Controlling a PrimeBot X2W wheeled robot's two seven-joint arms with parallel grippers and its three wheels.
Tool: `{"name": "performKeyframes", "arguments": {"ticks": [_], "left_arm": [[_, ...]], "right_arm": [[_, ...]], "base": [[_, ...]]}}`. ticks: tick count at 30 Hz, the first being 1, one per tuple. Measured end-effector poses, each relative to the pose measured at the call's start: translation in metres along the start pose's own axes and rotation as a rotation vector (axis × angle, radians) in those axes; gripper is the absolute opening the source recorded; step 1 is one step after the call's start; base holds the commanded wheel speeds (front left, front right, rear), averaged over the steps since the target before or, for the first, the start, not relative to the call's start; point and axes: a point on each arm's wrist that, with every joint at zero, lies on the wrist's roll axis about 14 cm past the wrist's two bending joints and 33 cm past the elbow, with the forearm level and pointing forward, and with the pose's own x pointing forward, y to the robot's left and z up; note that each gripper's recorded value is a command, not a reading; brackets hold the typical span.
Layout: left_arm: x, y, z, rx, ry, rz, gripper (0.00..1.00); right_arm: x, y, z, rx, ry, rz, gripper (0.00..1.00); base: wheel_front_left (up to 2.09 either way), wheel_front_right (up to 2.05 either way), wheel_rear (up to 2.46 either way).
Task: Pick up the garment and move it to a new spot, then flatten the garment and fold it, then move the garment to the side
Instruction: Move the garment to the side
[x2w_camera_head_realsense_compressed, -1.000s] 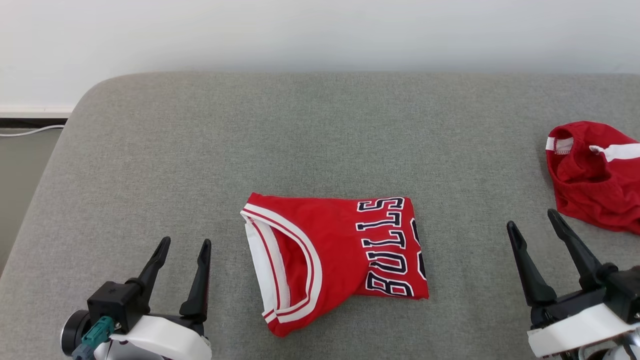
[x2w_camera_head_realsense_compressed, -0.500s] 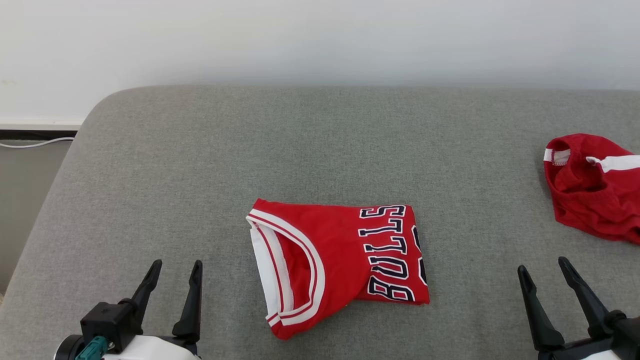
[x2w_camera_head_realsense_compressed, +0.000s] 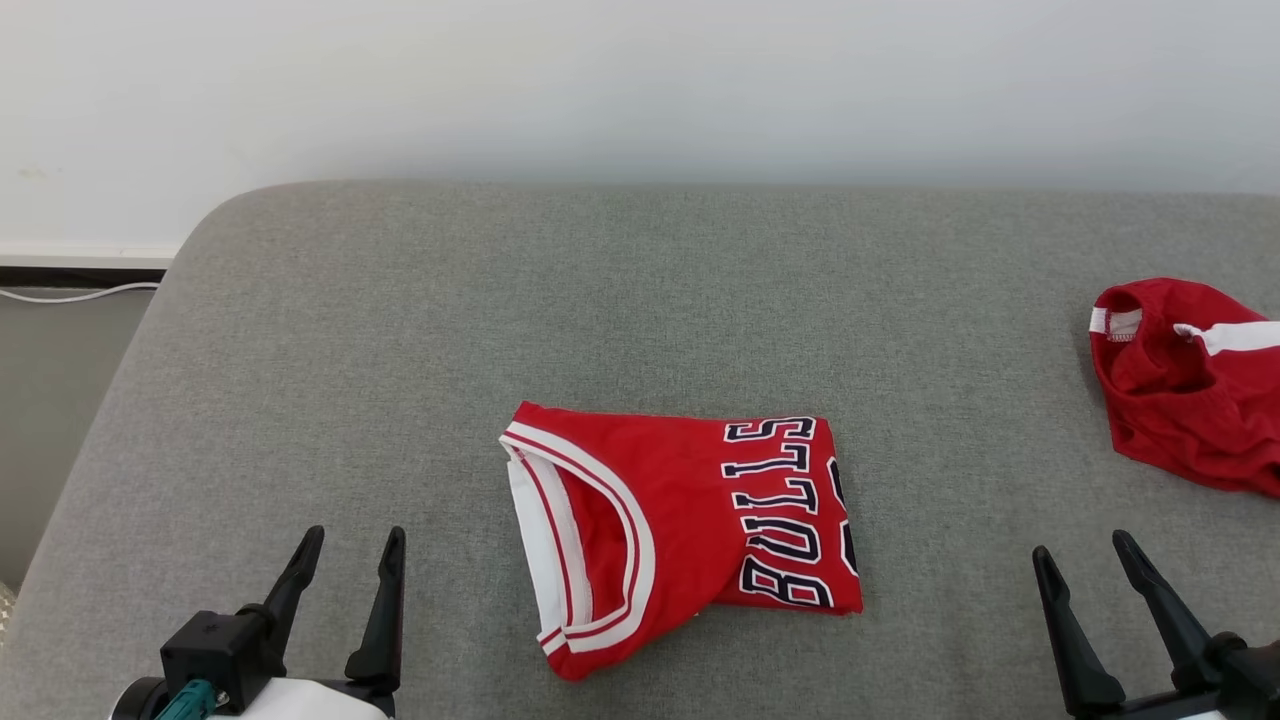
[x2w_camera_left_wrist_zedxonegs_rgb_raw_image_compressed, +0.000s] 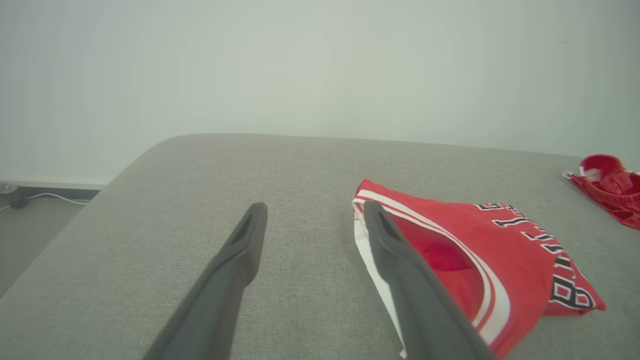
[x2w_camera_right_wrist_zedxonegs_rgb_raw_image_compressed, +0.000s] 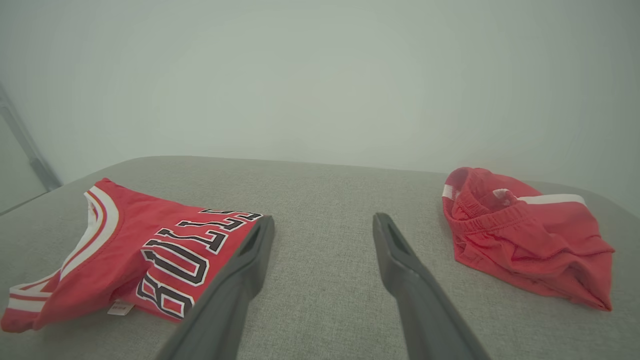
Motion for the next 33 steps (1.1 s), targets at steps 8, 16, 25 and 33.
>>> {"name": "performKeyframes", "arguments": {"ticks": [8, 16, 25, 33], "left_arm": [[-0.003, 0.001, -0.001, -0.003, 0.009, 0.008, 1.00], [0.000, 0.009, -0.002, -0.014, 0.011, 0.046, 1.00], [0.005, 0.021, -0.007, -0.031, 0.018, 0.092, 1.00], [0.007, 0.028, -0.013, -0.037, 0.023, 0.117, 1.00]], "right_arm": [[0.006, 0.011, -0.025, 0.105, 0.074, 0.030, 1.00], [0.050, 0.027, -0.056, 0.275, 0.182, 0.094, 1.00], [0.085, 0.059, -0.094, 0.377, 0.344, 0.191, 1.00], [0.084, 0.087, -0.122, 0.475, 0.489, 0.240, 1.00]], "base": [[0.00, 0.00, 0.00], [0.00, 0.00, 0.00], [0.00, 0.00, 0.00], [0.00, 0.00, 0.00]]}}
